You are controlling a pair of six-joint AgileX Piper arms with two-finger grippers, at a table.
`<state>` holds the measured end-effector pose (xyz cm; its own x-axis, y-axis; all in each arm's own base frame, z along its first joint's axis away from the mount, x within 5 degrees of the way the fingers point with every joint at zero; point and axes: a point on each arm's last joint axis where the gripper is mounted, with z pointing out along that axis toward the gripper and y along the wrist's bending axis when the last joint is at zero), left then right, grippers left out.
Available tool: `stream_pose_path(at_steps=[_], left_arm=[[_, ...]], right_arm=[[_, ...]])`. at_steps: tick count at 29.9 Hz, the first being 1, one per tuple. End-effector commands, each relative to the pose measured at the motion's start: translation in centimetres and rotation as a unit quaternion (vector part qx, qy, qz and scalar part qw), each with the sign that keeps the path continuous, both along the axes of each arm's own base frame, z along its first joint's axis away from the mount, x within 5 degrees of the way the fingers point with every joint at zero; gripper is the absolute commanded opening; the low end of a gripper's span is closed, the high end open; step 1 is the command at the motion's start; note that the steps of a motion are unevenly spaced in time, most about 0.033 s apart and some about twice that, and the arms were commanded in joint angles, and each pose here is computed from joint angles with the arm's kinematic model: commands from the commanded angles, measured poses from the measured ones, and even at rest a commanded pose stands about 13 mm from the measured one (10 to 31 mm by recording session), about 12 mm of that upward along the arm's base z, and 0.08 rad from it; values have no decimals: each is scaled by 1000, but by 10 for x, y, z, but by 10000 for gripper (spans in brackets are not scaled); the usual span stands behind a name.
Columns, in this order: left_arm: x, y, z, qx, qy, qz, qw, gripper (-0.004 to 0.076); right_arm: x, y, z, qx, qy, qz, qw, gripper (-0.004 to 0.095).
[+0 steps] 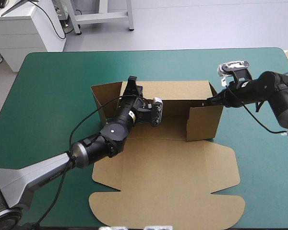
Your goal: Fold the box
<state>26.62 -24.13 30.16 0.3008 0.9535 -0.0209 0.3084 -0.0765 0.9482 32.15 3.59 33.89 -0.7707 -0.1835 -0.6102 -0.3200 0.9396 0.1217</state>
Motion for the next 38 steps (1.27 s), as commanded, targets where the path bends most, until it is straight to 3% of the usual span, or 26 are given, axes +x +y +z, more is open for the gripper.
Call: stream_pose_path(at_steps=[1,6,11,17,22,24,28,31,38], left_arm=[[-4,2,18,-20,-19,1,1000,-8],[-4,2,18,-20,-19,1,1000,-8],[-4,2,18,-20,-19,1,1000,-8],[-4,2,18,-20,-19,1,1000,-8],[-5,2,18,-20,-19,0,1000,-8],[-5,2,18,-20,-19,0,1000,-8],[-5,2,18,-20,-19,0,1000,-8],[-5,2,18,-20,-19,0,1000,-8],[-5,2,18,-20,-19,0,1000,-8]], right_arm=[[-22,-1,16,20,-81,-10,996,-15],[-42,0,5,38,-126,-14,991,-16],[-49,3,-13,46,-126,5,991,-15],[-53,3,-16,38,-144,15,989,-15],[-54,3,-19,11,-142,41,989,-3],[-55,3,-19,3,-140,51,989,60],[-57,2,-22,-45,-144,101,983,330],[-59,4,-23,-59,-141,133,979,443],[-61,5,-25,-70,-140,162,974,447]])
